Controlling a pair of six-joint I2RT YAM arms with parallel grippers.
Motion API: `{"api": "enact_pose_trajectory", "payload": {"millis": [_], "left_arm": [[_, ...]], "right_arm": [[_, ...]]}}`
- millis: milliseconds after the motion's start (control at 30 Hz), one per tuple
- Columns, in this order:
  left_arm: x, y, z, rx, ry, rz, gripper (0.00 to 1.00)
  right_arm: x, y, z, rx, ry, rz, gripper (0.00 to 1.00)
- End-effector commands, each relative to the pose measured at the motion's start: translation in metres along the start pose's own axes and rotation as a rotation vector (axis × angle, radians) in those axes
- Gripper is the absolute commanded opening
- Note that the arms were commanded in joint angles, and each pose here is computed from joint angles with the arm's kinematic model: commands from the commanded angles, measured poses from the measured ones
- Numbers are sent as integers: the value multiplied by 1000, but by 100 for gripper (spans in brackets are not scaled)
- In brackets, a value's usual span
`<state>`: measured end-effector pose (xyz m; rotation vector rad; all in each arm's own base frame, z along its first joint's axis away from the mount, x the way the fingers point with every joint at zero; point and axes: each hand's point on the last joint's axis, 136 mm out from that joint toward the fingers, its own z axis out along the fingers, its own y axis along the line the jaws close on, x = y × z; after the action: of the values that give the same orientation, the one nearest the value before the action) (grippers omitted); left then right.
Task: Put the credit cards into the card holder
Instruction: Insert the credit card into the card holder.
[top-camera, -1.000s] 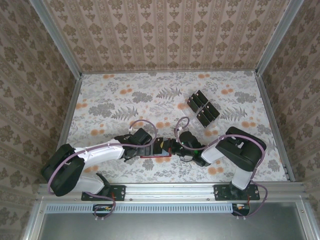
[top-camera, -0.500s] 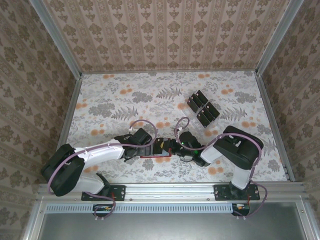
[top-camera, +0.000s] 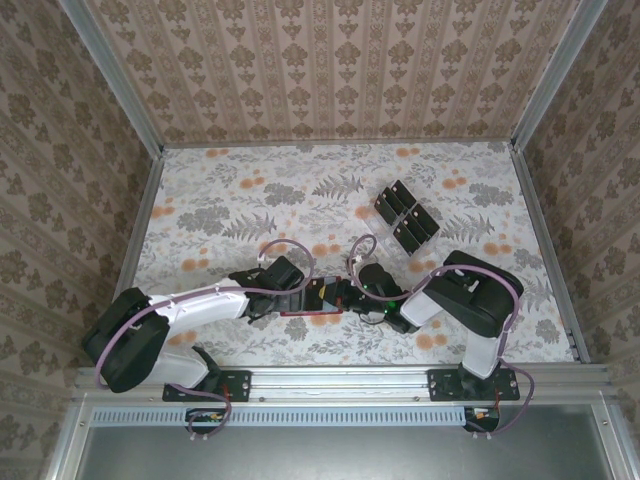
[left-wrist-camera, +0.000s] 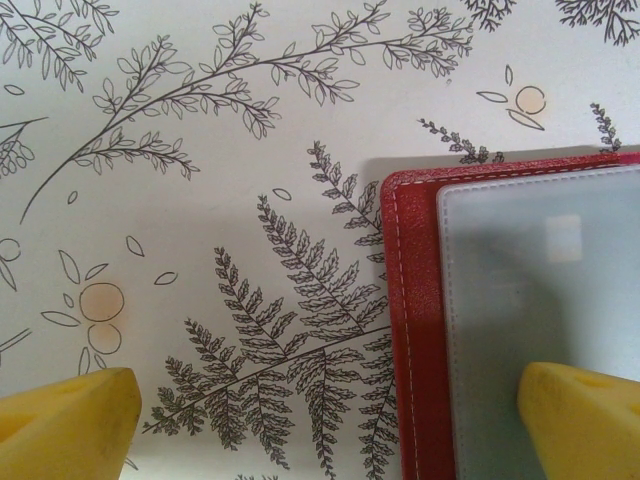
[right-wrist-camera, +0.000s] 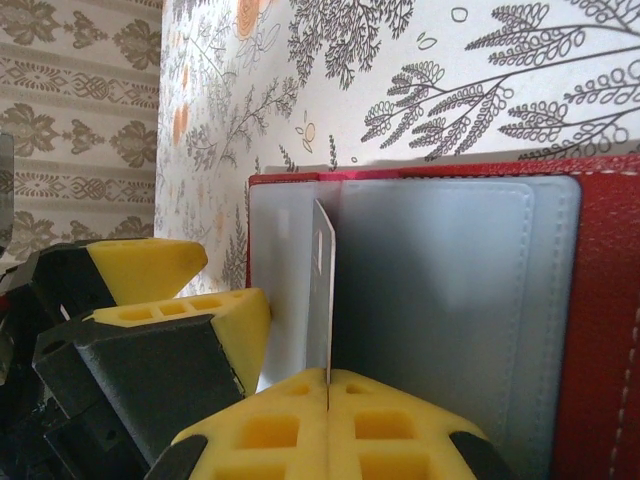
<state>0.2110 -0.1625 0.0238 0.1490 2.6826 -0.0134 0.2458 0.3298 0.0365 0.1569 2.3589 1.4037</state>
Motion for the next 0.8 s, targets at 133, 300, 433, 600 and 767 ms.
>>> {"api": "enact_pose_trajectory", "payload": {"millis": [133, 300, 433, 600, 767], "left_arm": [[16, 13, 3, -49, 43, 17, 100], [16, 14, 3, -51, 45, 18, 100], [15, 13, 3, -49, 43, 17, 100], [15, 12, 3, -45, 43, 16, 100], [16, 12, 4, -44, 44, 19, 100]], "right_arm": [[10, -14, 0, 28, 40, -8, 0], [11, -16, 3, 36, 59, 2, 0], [11, -16, 10, 37, 77, 5, 0], [12, -16, 17, 37, 93, 9, 0], [14, -17, 22, 43, 113, 15, 0]]}}
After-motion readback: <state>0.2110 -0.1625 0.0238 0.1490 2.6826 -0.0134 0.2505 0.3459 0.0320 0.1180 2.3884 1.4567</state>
